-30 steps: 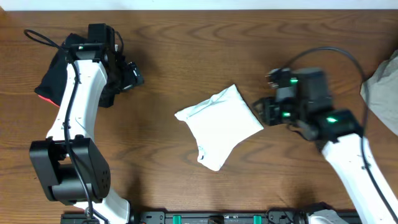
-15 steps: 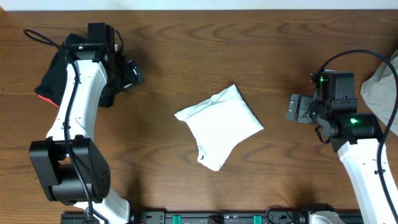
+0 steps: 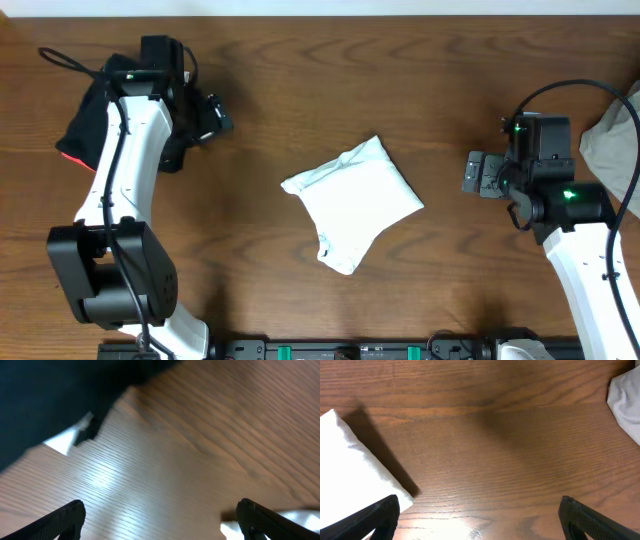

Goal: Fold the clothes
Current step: 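Release the bundle and retract the right gripper to the right, then reach the left gripper to the white bundle and grasp its edge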

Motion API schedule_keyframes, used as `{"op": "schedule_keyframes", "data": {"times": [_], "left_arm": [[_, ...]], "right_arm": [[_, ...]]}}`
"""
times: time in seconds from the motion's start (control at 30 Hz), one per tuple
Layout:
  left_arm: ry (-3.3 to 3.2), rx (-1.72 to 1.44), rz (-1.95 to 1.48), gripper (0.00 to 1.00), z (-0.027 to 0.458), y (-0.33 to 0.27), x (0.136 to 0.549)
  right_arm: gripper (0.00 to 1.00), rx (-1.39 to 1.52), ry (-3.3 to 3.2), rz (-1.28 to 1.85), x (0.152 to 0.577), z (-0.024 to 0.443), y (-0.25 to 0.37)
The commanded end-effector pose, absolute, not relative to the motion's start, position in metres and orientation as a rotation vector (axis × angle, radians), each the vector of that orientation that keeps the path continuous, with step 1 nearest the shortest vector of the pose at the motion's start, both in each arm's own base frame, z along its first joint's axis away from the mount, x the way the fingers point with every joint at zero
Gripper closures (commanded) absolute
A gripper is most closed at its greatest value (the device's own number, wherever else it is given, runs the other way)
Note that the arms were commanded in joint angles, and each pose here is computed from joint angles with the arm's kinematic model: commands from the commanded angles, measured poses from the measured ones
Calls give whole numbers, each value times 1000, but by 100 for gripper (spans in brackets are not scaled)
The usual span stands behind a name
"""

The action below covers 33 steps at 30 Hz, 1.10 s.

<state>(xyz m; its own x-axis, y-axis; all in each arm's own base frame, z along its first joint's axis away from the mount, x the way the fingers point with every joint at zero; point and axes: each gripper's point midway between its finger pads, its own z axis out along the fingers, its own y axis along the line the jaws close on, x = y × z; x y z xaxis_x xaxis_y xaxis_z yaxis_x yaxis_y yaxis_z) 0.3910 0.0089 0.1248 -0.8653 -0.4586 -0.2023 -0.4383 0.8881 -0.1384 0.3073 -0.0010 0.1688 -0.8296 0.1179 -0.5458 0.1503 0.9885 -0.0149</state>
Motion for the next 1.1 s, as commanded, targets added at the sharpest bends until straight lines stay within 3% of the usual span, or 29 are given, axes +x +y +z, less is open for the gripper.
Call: {"op": "schedule_keyframes", "data": {"times": [0.0,0.37,0.67,1.07], "left_arm": [[2864,-648,-341,2,132,-24,386],[3046,21,-338,2,122,-114,344],[3004,400,-335,2,114,-145,335],[3081,654,-425,2,72,-163,324]], "right_arm": [[1,204,2548,-106,308,172,-8],[1,205,2548,-106,308,172,-8],[1,204,2548,-106,308,172,-8],[1,205,2548,-106,308,172,-8]]}}
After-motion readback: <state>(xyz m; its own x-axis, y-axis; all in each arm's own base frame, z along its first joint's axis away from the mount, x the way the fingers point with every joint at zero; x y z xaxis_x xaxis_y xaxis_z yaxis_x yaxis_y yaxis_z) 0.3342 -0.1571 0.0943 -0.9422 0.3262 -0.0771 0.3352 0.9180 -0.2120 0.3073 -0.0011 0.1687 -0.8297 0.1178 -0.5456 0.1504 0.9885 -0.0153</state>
